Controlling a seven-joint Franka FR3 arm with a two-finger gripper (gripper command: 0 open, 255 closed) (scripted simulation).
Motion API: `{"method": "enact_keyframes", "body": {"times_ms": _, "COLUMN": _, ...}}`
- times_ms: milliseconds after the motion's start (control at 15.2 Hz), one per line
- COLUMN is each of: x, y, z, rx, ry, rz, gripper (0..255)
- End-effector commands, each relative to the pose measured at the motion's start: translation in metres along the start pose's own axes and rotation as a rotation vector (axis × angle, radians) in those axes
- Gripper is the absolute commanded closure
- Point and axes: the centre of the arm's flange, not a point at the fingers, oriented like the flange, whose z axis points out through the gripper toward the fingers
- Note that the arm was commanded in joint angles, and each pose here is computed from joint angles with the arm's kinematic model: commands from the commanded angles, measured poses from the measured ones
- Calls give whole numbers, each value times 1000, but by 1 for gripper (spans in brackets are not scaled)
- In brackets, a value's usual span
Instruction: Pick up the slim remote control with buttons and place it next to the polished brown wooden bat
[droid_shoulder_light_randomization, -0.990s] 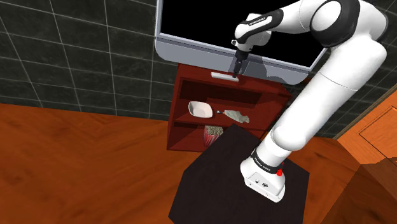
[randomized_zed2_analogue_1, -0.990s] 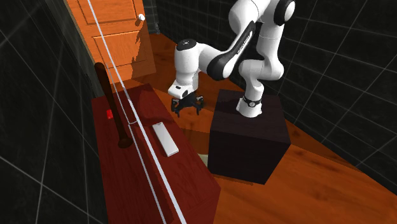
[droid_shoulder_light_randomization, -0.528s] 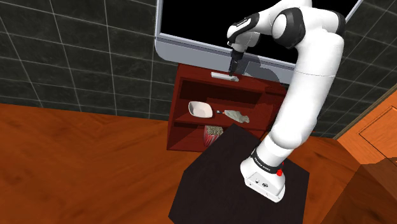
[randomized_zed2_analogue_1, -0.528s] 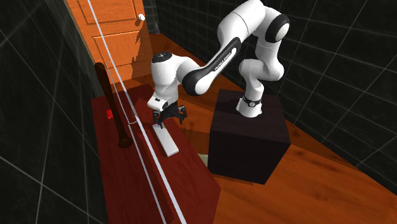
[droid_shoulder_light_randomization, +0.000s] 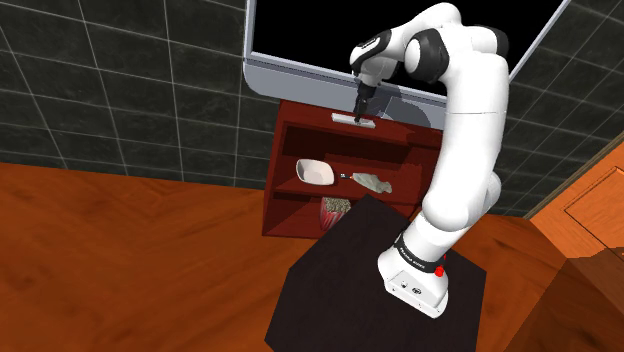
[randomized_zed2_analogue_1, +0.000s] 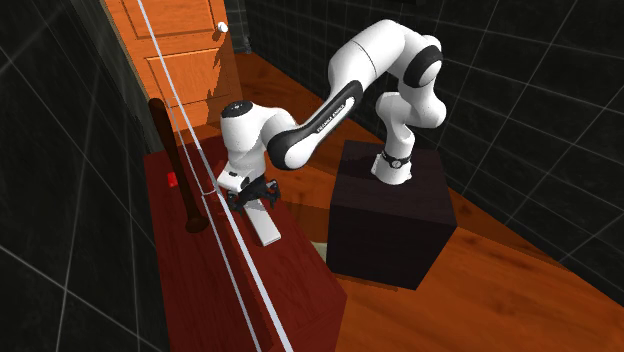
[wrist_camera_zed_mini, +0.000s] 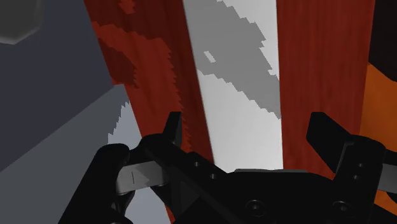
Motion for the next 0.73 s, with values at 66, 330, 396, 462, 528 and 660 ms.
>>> {"method": "enact_keyframes", "body": {"times_ms": 66, "x": -1, "y": 0, "z": 19, "rx": 3, "ry": -4, "rz": 1, "gripper": 0}}
{"method": "enact_keyframes", "body": {"times_ms": 330, "x": -1, "y": 0, "z": 22, "rx": 3, "ry": -4, "rz": 1, "gripper": 0}}
{"method": "enact_keyframes", "body": {"times_ms": 396, "x": -1, "y": 0, "z": 22, "rx": 3, "ry": -4, "rz": 1, "gripper": 0}}
{"method": "enact_keyframes", "body": {"times_ms": 462, "x": -1, "y": 0, "z": 22, "rx": 3, "ry": -4, "rz": 1, "gripper": 0}}
{"method": "enact_keyframes", "body": {"times_ms": 528, "x": -1, "y": 0, "z": 22, "rx": 3, "ry": -4, "rz": 1, "gripper": 0}}
{"method": "enact_keyframes", "body": {"times_ms": 660, "x": 0, "y": 1, "z": 23, "rx": 4, "ry": -4, "rz": 0, "gripper": 255}}
